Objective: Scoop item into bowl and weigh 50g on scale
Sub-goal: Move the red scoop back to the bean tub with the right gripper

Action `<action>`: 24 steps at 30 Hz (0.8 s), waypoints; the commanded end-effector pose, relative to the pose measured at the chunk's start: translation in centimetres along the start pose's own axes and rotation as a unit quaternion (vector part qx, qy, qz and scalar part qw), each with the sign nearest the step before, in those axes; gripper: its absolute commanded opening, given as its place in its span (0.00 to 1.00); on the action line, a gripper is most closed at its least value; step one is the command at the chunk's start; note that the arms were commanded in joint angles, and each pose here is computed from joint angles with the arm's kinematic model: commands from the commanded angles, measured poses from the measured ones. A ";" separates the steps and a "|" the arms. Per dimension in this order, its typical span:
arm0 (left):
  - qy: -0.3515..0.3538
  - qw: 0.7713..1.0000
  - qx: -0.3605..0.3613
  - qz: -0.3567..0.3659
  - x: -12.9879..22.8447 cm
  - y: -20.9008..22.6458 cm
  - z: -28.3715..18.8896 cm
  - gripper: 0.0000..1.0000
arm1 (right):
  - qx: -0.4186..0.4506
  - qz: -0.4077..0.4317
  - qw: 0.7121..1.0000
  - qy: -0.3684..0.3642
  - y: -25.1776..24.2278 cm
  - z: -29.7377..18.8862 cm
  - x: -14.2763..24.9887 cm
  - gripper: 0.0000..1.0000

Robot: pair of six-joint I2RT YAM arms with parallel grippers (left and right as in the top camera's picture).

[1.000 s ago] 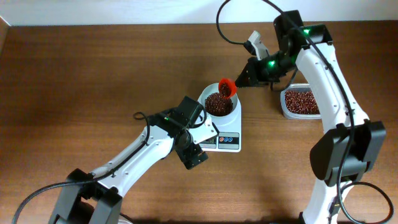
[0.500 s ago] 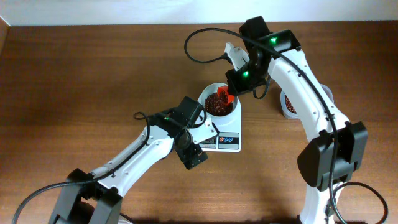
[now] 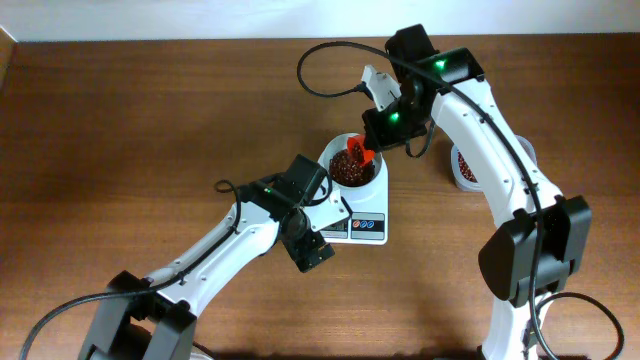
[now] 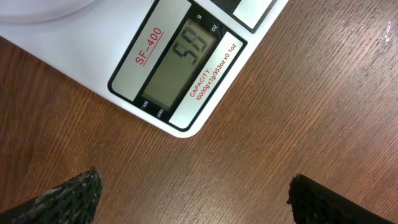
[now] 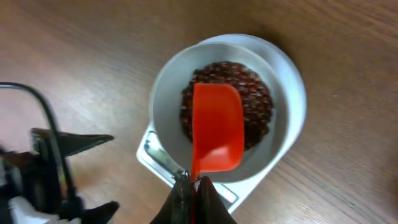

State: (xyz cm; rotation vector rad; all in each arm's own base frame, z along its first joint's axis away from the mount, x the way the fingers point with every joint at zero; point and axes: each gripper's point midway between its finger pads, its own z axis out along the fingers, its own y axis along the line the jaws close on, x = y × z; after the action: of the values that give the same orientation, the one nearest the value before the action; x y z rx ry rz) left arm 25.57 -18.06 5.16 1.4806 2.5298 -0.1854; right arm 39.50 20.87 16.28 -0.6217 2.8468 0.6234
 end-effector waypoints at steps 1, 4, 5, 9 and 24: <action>-0.008 1.000 0.004 0.008 -0.1 -0.2 -0.2 0.99 | -0.070 0.015 0.997 -0.033 1.3 -2.3 -1.0 0.04; -0.008 1.000 0.003 0.008 -0.1 -0.2 -0.2 0.99 | -0.117 0.038 0.991 -0.045 0.8 -3.5 -1.2 0.04; -0.008 1.000 0.003 0.008 -0.1 -0.2 -0.2 0.99 | -0.133 0.048 0.989 -0.049 0.6 -4.0 -1.2 0.04; -0.008 1.000 0.004 0.008 -0.1 -0.2 -0.2 0.99 | -0.152 0.069 0.984 -0.054 -0.4 -4.8 -1.1 0.04; -0.008 1.000 0.003 0.008 -0.1 -0.2 -0.2 0.99 | -0.152 0.070 0.985 -0.052 -0.3 -4.8 -1.0 0.04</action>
State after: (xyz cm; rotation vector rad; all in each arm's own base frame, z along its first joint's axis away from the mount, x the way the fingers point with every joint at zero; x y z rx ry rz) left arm 25.57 -18.06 5.16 1.4806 2.5298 -0.1854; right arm 40.30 18.46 18.98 -0.3882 2.7880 1.0708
